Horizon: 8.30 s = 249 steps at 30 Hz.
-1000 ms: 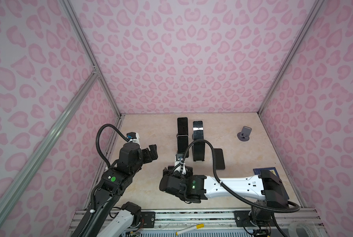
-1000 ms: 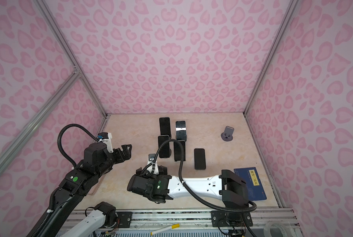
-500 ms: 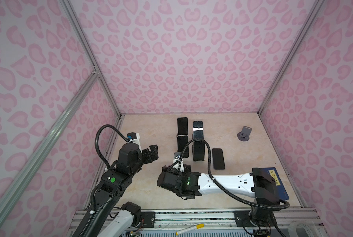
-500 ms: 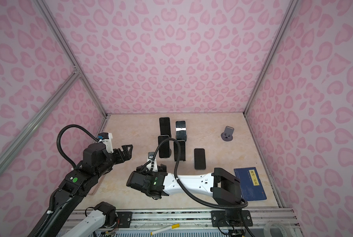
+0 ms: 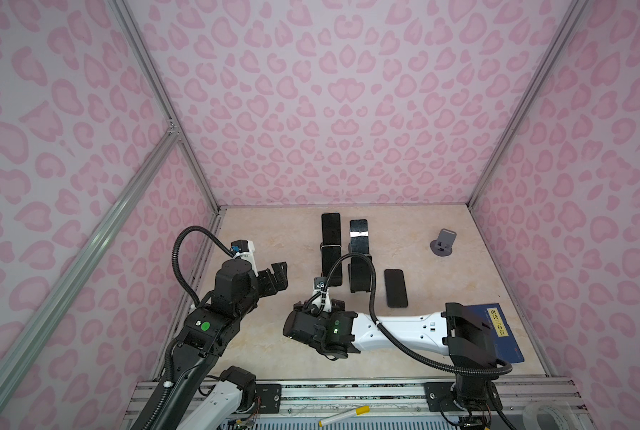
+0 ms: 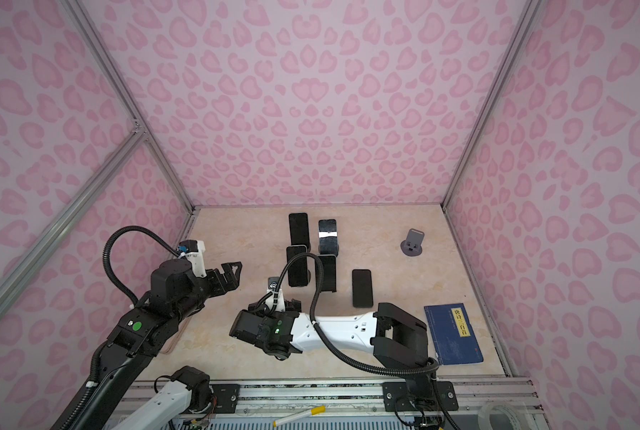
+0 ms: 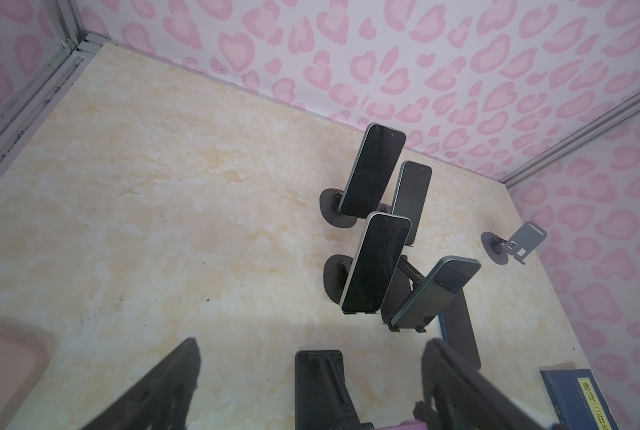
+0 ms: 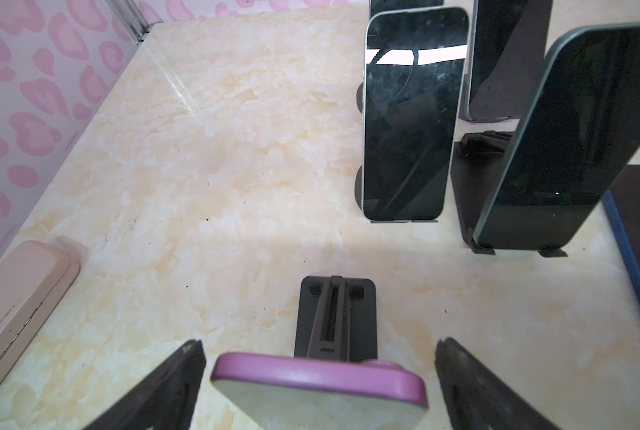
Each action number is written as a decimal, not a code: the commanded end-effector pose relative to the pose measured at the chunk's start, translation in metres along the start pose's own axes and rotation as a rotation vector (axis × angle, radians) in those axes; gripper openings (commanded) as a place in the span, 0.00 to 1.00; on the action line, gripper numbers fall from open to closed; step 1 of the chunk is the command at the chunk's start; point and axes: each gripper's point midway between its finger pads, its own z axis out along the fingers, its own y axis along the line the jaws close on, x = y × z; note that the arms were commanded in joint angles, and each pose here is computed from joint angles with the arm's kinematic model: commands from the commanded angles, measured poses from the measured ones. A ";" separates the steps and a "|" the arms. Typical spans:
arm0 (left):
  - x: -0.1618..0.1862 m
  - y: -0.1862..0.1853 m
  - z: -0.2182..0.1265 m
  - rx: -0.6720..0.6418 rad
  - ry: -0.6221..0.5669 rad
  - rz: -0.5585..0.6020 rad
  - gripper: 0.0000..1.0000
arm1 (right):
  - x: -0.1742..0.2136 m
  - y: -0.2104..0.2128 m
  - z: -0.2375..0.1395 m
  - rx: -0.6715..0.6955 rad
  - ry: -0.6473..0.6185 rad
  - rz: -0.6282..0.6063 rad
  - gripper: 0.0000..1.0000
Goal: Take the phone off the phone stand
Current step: 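Lift the purple-cased phone up out of its black stand with the right gripper, then carry the purple-cased phone farther from the robot while the left arm advances, then lower the purple-cased phone flat beside the blue-cased phone with the right gripper, then open the right gripper and raise it off the purple-cased phone, then move the right gripper back to the empty black stand while the left arm retracts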
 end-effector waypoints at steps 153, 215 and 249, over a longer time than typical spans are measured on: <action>-0.007 -0.164 0.070 0.540 0.220 -0.035 0.96 | -0.038 -0.398 0.113 0.172 0.517 0.077 0.66; -0.038 -0.105 0.076 0.249 0.048 0.008 0.96 | -0.123 -0.361 0.009 0.266 0.142 0.189 0.94; -0.052 0.011 0.096 -0.145 -0.046 -0.349 0.96 | -0.047 -0.041 -0.065 -0.064 -0.139 -0.013 0.99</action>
